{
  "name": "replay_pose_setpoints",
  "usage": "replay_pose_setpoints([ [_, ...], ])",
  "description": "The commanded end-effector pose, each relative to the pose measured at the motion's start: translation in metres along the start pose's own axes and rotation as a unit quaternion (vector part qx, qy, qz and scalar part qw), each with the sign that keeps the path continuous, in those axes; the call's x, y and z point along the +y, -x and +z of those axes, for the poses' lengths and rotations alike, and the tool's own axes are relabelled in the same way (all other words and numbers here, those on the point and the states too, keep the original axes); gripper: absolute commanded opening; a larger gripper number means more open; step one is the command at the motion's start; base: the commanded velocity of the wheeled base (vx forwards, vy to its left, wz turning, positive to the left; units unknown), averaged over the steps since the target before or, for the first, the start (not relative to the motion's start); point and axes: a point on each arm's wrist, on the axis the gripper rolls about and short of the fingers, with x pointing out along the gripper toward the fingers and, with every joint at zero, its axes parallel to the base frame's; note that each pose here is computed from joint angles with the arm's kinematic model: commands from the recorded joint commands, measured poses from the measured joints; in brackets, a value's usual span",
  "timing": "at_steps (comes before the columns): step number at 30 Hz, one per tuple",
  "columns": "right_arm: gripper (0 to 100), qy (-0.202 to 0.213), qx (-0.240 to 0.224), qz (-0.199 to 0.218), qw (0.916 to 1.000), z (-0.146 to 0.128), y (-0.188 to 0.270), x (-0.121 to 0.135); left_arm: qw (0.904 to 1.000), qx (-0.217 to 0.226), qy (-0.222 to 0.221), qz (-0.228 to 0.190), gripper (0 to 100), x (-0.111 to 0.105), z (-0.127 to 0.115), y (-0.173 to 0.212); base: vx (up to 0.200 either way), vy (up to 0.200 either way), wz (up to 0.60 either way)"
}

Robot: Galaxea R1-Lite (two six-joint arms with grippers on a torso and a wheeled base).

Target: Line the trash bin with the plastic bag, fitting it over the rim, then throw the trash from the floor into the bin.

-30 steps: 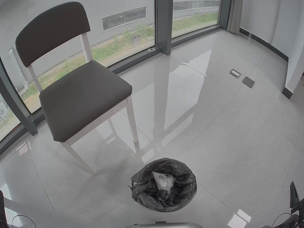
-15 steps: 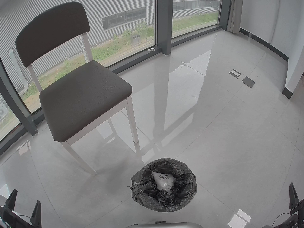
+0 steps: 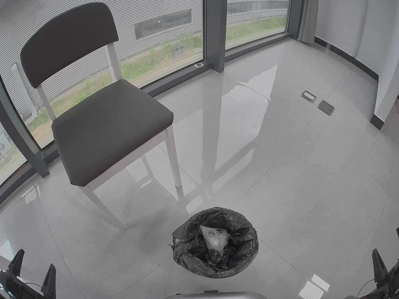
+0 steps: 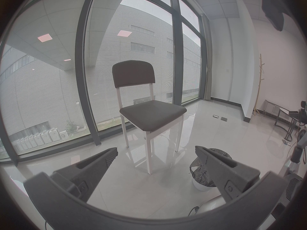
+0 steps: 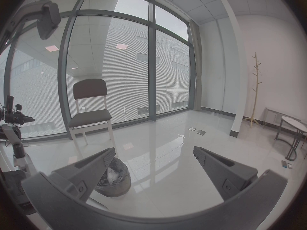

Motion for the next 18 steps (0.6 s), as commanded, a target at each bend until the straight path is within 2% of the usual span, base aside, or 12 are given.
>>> replay_pose_setpoints([
  [1,100,0.0,0.028,-0.044,0.9986,-0.0099,0.0002,-0.0016,1.0,-0.006,0.001,-0.001,100,0.0,0.0001,0.001,0.0,0.0,0.0],
  [10,100,-0.019,0.027,-0.045,0.9984,-0.01,0.0001,-0.0017,1.0,-0.006,0.001,-0.001,100,0.0,0.0001,0.001,0.0,0.0,0.0],
  [18,100,-0.017,0.027,-0.045,0.9985,-0.01,0.0,-0.0017,1.0,-0.006,0.001,-0.001,100,0.0,0.0001,0.001,0.0,0.0,0.0],
])
